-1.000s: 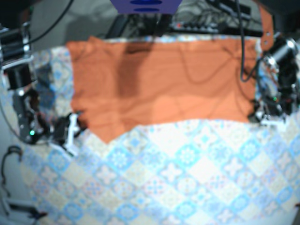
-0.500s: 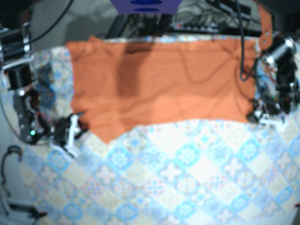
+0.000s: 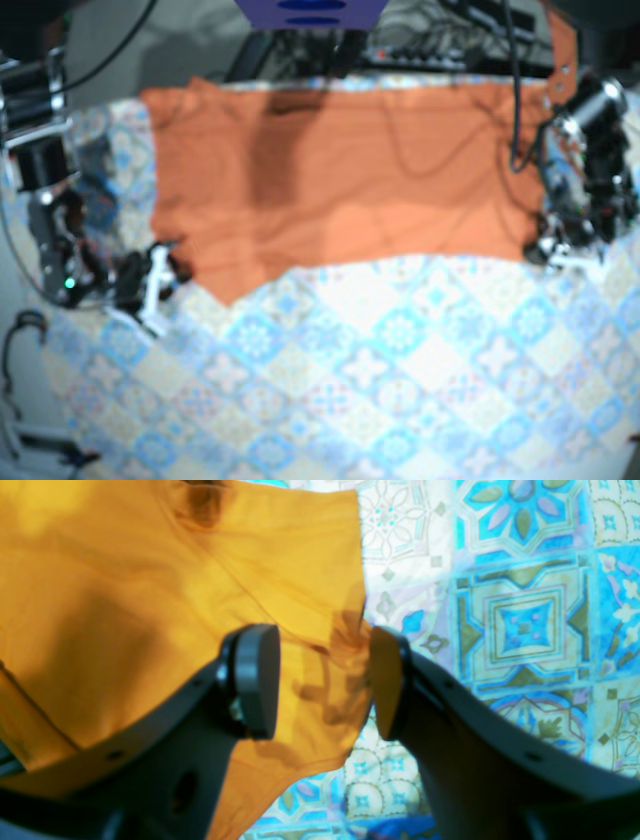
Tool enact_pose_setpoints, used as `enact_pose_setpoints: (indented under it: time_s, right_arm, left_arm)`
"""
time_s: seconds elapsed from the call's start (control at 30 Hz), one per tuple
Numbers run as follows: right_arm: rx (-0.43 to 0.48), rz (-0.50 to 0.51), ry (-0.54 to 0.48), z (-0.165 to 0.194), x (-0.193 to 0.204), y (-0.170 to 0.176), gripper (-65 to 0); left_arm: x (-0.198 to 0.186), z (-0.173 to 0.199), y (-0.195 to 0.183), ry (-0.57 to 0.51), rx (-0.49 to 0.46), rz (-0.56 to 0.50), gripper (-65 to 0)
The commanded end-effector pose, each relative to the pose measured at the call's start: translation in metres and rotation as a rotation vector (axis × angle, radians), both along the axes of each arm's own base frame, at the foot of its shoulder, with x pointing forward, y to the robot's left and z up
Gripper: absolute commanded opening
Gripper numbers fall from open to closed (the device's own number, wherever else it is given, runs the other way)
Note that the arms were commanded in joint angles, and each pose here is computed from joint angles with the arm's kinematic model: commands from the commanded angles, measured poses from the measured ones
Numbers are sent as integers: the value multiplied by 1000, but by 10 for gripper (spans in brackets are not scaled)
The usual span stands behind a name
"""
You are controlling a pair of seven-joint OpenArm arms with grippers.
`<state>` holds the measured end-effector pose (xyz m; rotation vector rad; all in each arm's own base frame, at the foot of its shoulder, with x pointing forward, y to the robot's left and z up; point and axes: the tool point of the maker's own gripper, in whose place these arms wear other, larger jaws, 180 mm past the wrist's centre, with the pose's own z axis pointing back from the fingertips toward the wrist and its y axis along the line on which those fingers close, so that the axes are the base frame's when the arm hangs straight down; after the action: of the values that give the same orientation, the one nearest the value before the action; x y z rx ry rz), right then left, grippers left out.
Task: Fold the T-shirt properly
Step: 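Lower both open grippers around the hem corners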
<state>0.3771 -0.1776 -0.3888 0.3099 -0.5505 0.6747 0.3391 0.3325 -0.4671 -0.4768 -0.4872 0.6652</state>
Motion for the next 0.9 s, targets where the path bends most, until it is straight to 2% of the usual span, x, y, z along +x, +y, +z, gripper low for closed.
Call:
enact_pose_setpoints:
  time_s: [0.0, 0.27, 0.43, 0.63, 0.87]
  right_arm:
    - [13, -6, -51, 18, 14, -4, -362]
    - [19, 12, -68, 15, 16, 10, -362]
    - [-29, 15, -29, -12, 10, 15, -361]
    - [24, -18, 6, -32, 6, 24, -360]
    - [54, -33, 5, -37, 7, 29, -248]
  left_arm:
    - [-2, -3, -9, 31, -14, -32, -397]
    - [4, 0, -17, 13, -10, -48, -397]
    - [2, -5, -26, 37, 24, -116, -397]
    - [2, -6, -28, 38, 25, -120, -397]
    - [0, -7, -28, 41, 26, -122, -397]
